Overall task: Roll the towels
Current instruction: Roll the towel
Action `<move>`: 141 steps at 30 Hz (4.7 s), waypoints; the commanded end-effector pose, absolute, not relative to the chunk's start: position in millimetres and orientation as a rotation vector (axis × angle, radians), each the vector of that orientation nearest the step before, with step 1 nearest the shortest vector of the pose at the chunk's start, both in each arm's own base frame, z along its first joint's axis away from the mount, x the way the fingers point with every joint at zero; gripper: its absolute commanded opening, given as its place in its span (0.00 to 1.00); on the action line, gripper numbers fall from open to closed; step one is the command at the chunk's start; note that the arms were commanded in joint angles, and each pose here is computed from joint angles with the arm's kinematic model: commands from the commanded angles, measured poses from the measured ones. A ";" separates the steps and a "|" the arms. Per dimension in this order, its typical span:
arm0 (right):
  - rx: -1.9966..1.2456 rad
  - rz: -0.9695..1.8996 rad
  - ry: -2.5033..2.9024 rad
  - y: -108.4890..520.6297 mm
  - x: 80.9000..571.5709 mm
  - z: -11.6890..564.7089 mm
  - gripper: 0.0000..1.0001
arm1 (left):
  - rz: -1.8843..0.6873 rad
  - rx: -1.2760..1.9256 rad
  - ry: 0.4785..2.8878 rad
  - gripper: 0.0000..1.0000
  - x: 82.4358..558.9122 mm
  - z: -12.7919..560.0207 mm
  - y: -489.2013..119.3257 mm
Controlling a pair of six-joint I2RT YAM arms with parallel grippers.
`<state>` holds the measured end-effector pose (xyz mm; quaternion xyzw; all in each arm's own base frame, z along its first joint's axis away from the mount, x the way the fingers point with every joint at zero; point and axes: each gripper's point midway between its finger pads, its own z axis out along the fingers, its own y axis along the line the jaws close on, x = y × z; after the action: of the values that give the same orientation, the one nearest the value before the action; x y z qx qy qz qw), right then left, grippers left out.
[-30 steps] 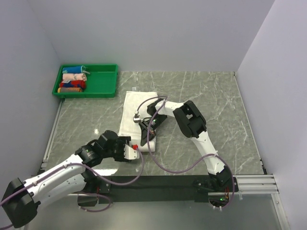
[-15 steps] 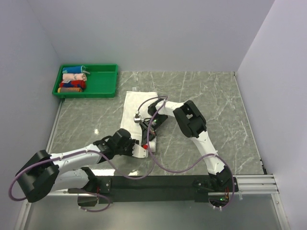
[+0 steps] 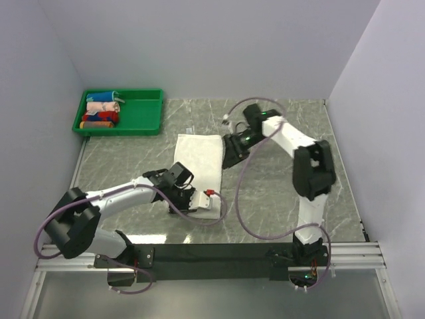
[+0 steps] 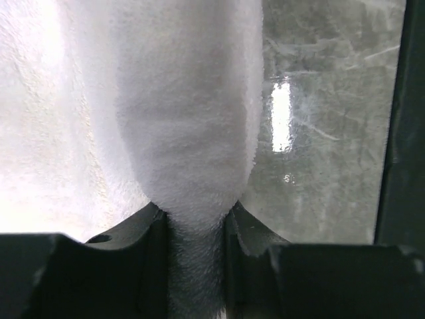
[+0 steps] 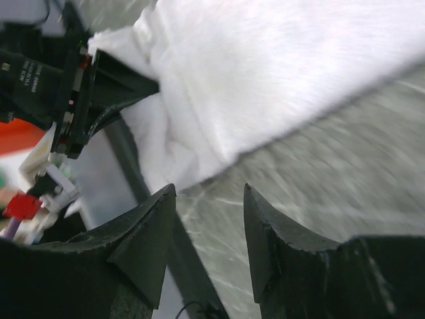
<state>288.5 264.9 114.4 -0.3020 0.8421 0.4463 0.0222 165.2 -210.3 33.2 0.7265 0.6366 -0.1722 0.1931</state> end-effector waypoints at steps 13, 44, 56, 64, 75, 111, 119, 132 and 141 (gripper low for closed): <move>-0.884 0.774 2.281 175.9 258.6 200.9 0.51 | -1.075 1.888 2.451 0.01 157.6 -12.0 -182.3; -1.760 0.217 1.708 358.2 201.1 55.0 0.77 | -1.093 1.817 2.593 0.14 204.9 -40.2 -177.1; -1.994 0.615 1.989 332.9 128.8 11.1 0.00 | -1.126 1.428 2.469 0.48 266.5 26.8 -172.0; -1.944 0.817 2.226 327.2 124.9 7.9 0.00 | -1.017 1.130 2.369 0.54 326.5 99.2 -109.6; -1.753 1.246 2.507 342.3 142.4 6.9 0.00 | -0.667 1.098 2.140 0.78 286.9 159.6 -57.9; -1.481 1.572 2.779 344.9 173.6 -14.6 0.23 | -0.428 1.971 1.892 0.40 128.6 27.2 -166.9; -1.529 1.073 2.628 327.3 245.0 33.4 0.66 | -0.595 2.051 1.980 0.12 102.7 28.5 -164.8; -0.979 0.917 2.374 253.3 306.4 138.0 0.66 | -1.055 1.783 2.352 0.01 157.4 44.8 -168.5; -1.043 0.789 2.212 231.4 278.9 171.1 0.65 | -1.186 1.653 2.524 0.04 231.2 22.7 -168.1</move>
<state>276.4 234.6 157.0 -0.3686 0.8421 0.3147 0.2366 209.5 -190.2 51.6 0.4724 0.7758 -0.4170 -0.0322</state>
